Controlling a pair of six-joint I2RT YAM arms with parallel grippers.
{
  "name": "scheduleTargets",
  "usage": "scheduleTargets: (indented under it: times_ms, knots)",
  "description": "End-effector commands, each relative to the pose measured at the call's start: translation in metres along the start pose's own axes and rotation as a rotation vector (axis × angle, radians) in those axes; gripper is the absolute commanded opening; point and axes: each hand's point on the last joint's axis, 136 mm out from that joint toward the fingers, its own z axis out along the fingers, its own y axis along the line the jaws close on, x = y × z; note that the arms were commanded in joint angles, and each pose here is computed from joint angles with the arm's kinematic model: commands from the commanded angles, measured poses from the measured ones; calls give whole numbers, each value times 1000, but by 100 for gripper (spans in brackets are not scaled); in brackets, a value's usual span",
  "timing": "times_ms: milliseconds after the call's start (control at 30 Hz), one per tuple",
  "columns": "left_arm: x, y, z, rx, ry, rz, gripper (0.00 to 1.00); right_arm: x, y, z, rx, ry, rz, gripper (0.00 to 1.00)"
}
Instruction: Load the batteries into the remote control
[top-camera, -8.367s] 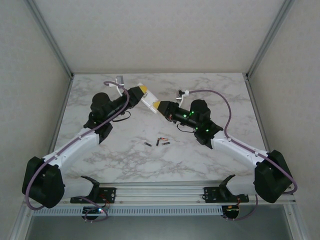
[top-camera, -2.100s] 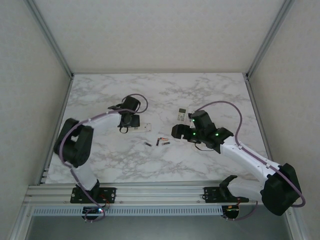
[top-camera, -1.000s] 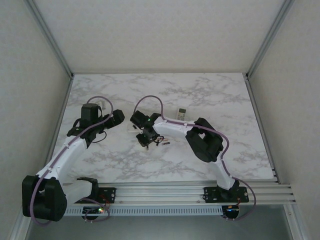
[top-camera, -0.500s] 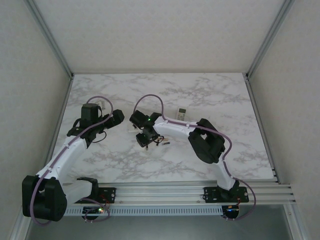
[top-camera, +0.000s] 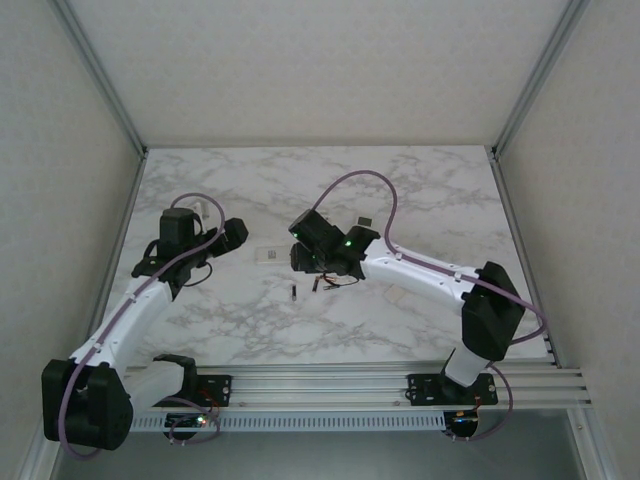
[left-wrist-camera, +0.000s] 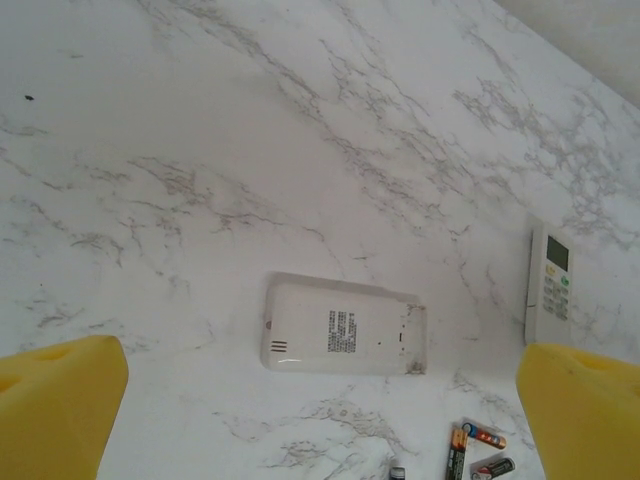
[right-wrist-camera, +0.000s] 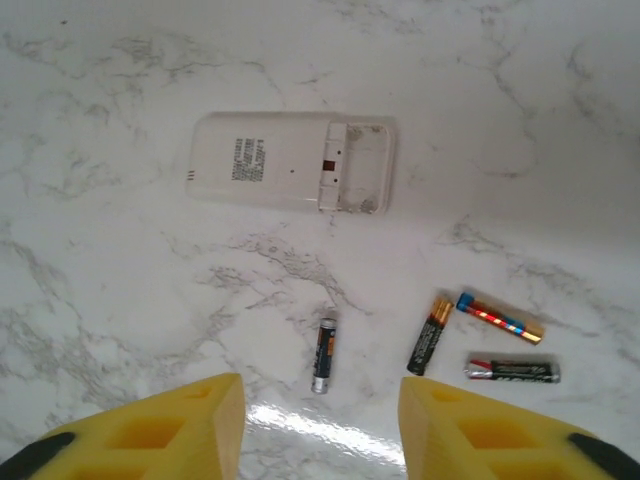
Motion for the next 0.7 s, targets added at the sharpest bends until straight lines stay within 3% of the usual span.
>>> scheduleTargets:
  times_ms: [0, 300, 667]
  knots:
    - [2, -3, 1, 23, 3, 8, 100, 31, 0, 29, 31, 84, 87, 39]
    - [6, 1, 3, 12, 18, 5, 100, 72, 1, 84, 119, 218, -21, 32]
    - [9, 2, 7, 6, 35, 12, 100, 92, -3, 113, 146, 296, -74, 27]
